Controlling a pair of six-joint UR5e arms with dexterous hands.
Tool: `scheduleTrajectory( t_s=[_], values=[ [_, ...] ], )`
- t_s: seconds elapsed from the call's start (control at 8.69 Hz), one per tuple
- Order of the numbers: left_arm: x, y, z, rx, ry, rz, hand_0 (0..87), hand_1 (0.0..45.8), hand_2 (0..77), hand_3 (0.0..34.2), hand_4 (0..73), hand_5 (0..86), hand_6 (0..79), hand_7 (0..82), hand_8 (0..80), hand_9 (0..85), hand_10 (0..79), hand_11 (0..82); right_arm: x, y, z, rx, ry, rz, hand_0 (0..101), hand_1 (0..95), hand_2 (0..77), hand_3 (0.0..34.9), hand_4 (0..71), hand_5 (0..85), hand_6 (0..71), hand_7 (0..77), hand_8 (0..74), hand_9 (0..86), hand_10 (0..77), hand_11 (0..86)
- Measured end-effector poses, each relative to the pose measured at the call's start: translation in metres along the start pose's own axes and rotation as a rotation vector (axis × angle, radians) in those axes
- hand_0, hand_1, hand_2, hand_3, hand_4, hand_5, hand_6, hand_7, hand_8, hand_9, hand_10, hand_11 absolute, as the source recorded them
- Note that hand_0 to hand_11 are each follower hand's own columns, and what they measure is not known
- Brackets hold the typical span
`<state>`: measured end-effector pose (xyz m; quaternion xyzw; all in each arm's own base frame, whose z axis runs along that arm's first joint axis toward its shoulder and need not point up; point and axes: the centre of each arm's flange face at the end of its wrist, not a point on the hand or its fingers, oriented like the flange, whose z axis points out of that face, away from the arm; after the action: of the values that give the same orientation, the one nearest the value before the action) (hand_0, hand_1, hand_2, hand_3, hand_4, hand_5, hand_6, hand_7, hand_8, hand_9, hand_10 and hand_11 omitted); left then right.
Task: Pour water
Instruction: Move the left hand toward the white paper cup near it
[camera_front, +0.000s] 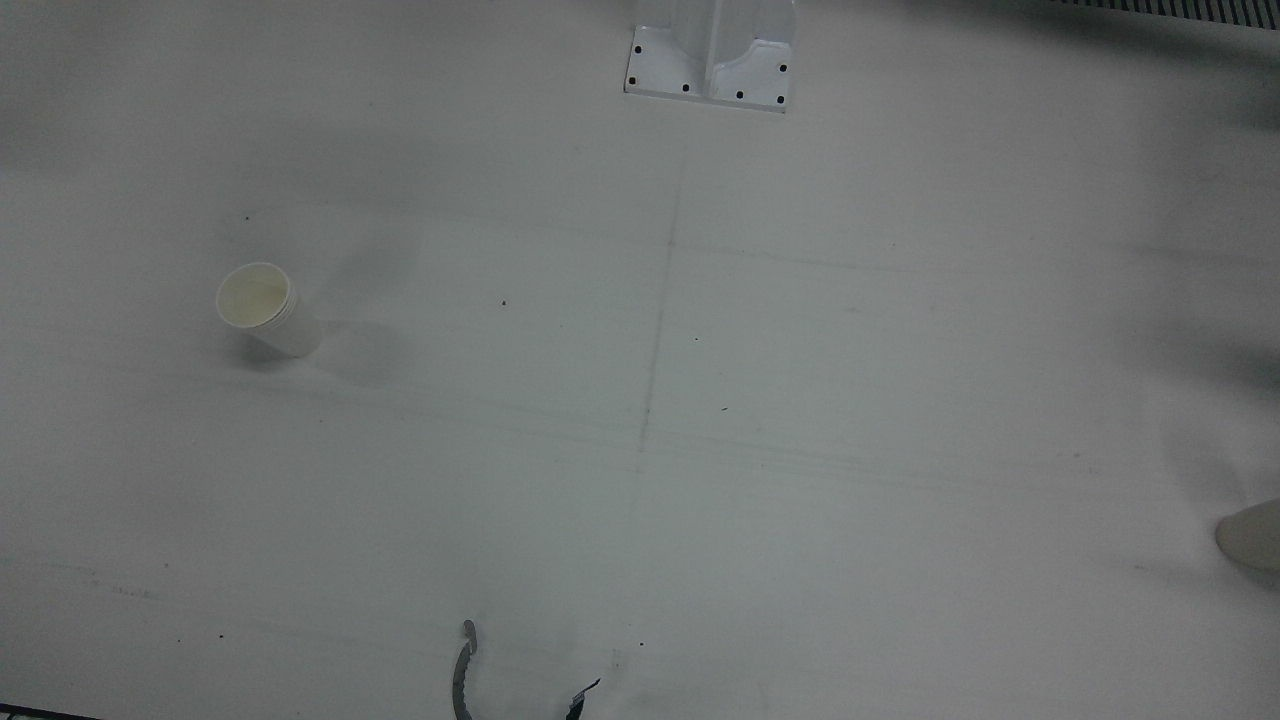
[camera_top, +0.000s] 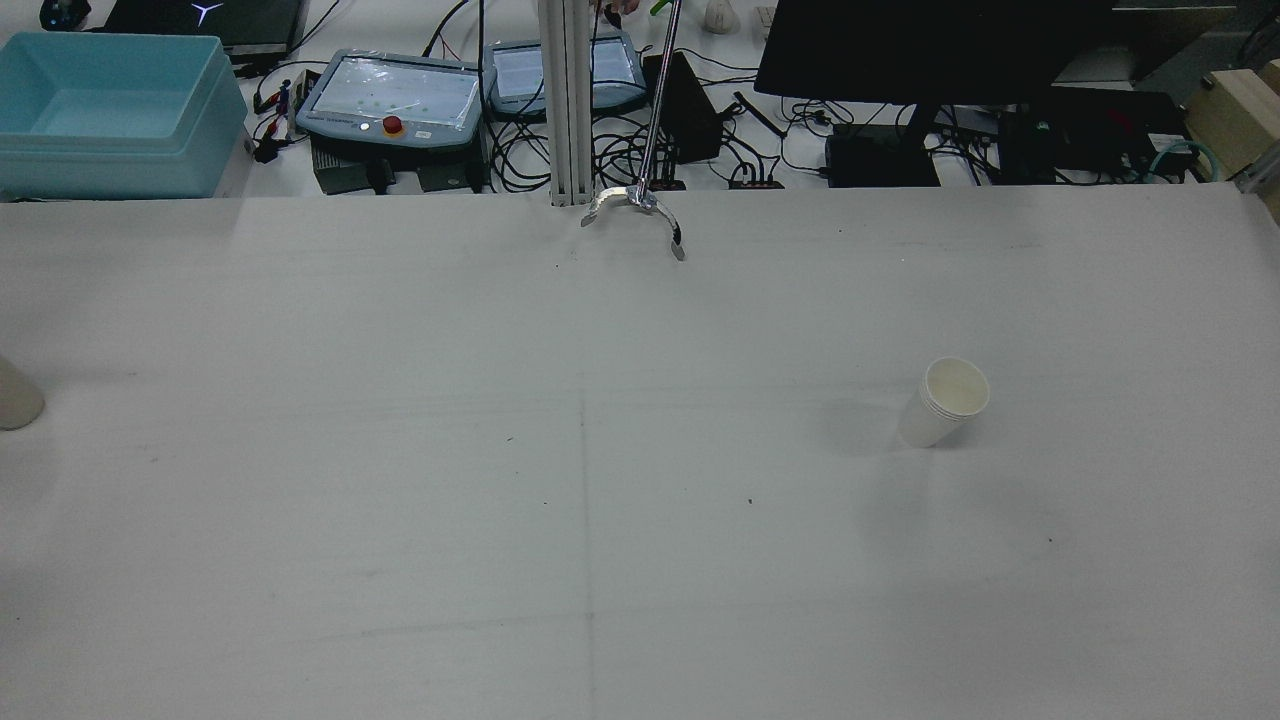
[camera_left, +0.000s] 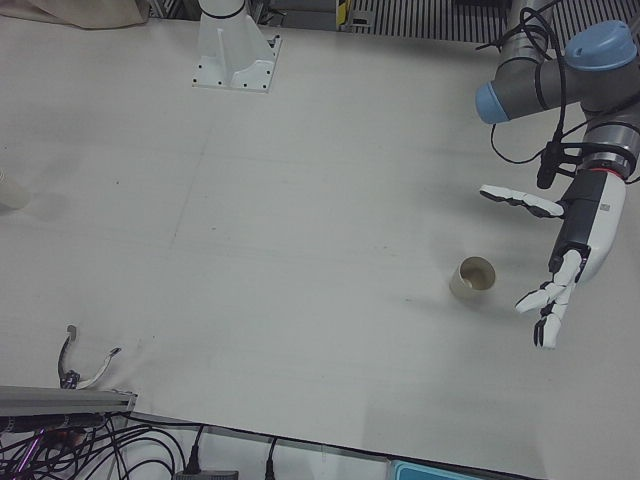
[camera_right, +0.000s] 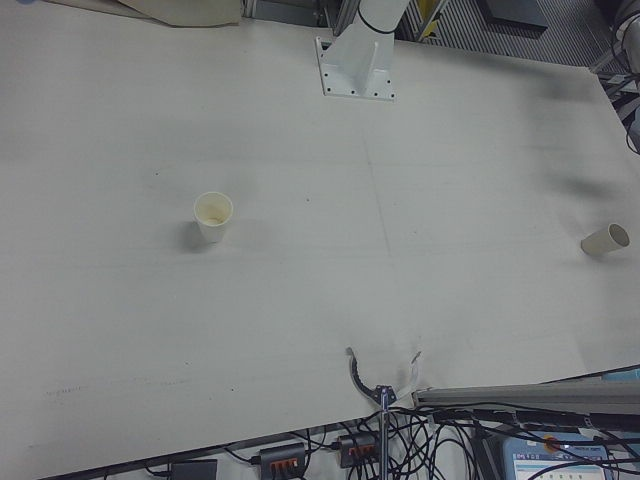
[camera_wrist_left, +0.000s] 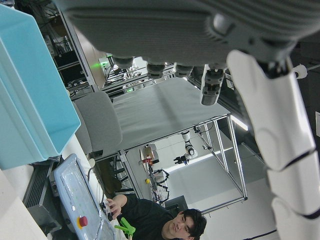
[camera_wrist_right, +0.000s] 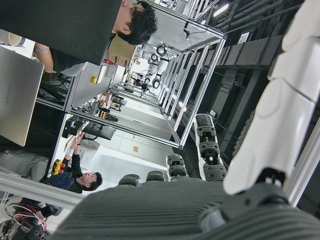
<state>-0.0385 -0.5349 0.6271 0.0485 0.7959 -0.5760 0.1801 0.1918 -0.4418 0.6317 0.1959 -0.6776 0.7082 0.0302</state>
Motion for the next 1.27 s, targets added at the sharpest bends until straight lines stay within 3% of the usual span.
scheduleTrajectory(
  t_s=[0.12,0.23,0.35,0.46,0.69,0.92,1.27],
  values=[
    [-0.001,-0.002,-0.015,0.002,0.011,0.022,49.2,11.4,8.2,7.5,12.0,16.4,0.0,5.4,3.8,5.5,0.0,1.1,0.002,-0.004,0.0,0.009,0.004,-0.002,51,8.7,0.0,0.0,16.9,12.5,5.4,10.4,0.5,1.1,0.5,0.5],
    [-0.008,-0.011,-0.037,0.001,0.01,0.054,49.2,13.1,10.9,10.4,8.2,10.9,0.0,5.4,3.8,5.5,0.0,1.1,0.002,-0.007,-0.001,0.015,0.004,-0.003,51,12.5,0.5,0.0,16.4,10.9,5.4,10.4,0.5,1.1,0.5,0.5],
    [-0.022,-0.023,-0.053,0.003,-0.005,0.071,49.2,13.1,10.9,10.4,8.2,10.9,0.0,1.6,3.8,5.5,0.0,1.1,0.002,-0.009,-0.001,0.017,0.003,-0.003,51,9.8,0.0,0.0,15.8,11.5,5.4,10.4,0.5,1.1,0.5,0.5],
    [-0.039,-0.041,-0.065,0.007,-0.023,0.078,49.2,9.8,8.7,10.7,10.4,13.1,0.0,3.8,3.3,5.5,0.0,0.5,0.002,-0.009,-0.001,0.018,0.002,-0.003,51,9.8,0.0,0.0,15.8,11.5,5.4,10.4,0.5,1.1,0.5,0.5],
    [-0.062,-0.078,-0.088,0.013,-0.046,0.125,49.2,10.9,7.6,8.9,11.4,14.2,0.0,4.4,3.3,5.5,0.0,0.5,0.005,-0.008,-0.001,0.016,0.01,-0.003,51,10.9,0.0,0.0,16.4,12.5,5.4,12.0,0.5,1.1,0.5,0.5],
    [-0.082,-0.102,-0.102,0.005,-0.069,0.183,48.5,11.4,10.9,9.7,10.4,13.1,0.0,2.2,3.8,5.5,0.0,0.5,0.009,-0.007,0.0,0.014,0.018,-0.004,51,10.9,0.0,0.0,16.4,12.5,6.0,13.1,0.5,1.1,0.5,0.5],
    [-0.124,-0.133,-0.112,-0.002,-0.134,0.209,48.3,10.4,6.0,9.7,10.9,13.1,0.0,3.3,3.8,5.5,0.0,0.5,0.005,-0.008,-0.002,0.015,0.011,-0.003,51,10.9,0.0,0.0,16.4,12.5,6.0,13.6,0.5,1.1,0.5,0.5]
  ],
)
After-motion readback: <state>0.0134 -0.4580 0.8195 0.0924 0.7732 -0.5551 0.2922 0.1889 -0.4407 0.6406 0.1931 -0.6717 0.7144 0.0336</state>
